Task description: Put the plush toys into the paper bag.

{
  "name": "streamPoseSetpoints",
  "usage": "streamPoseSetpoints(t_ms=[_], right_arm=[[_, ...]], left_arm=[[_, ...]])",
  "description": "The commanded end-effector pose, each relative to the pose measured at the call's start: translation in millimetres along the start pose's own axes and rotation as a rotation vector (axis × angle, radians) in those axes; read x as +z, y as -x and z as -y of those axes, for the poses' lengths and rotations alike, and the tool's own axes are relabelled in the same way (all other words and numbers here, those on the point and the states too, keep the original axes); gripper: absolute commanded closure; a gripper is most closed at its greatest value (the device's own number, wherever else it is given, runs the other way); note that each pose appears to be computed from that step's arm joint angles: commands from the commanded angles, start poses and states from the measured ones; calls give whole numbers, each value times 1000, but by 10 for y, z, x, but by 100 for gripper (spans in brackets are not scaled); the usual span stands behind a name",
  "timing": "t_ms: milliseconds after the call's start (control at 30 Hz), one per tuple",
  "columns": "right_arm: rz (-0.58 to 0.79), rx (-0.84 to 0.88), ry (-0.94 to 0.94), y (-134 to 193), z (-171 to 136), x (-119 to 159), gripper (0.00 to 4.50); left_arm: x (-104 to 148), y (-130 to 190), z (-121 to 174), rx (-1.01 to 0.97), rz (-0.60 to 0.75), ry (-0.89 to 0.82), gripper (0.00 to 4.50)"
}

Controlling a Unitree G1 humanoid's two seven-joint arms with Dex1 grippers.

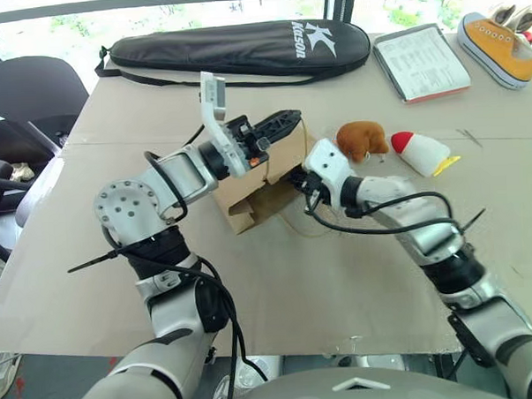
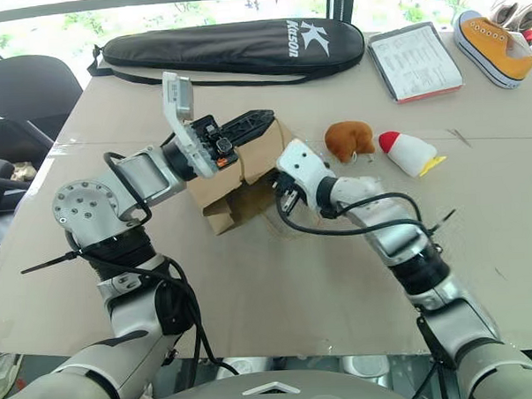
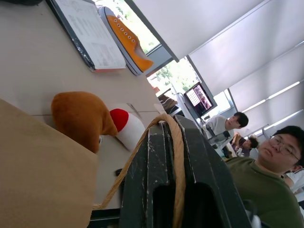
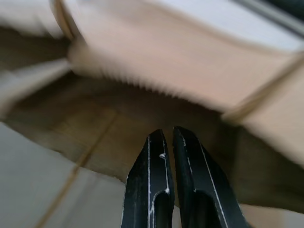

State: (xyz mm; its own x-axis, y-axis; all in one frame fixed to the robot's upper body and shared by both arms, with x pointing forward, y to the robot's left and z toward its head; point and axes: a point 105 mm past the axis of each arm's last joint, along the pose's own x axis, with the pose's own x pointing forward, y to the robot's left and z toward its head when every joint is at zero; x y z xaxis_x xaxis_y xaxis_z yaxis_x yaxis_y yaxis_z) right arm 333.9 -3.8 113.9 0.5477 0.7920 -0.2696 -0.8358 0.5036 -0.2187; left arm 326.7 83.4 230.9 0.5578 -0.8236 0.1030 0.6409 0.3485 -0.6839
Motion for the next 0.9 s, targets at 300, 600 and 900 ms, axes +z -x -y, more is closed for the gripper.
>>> streamPoseSetpoints(t_ms=[300, 600, 900], right_arm=[[66, 33, -6, -387, -79, -82, 445], [-2, 12, 5, -287, -56, -398, 445], [11, 17, 184, 55, 291, -109, 445]], left_arm=[[132, 10, 105, -29, 93, 17, 450], [837, 173, 49, 3, 366, 115, 450], [976, 271, 12, 15, 403, 109, 450]])
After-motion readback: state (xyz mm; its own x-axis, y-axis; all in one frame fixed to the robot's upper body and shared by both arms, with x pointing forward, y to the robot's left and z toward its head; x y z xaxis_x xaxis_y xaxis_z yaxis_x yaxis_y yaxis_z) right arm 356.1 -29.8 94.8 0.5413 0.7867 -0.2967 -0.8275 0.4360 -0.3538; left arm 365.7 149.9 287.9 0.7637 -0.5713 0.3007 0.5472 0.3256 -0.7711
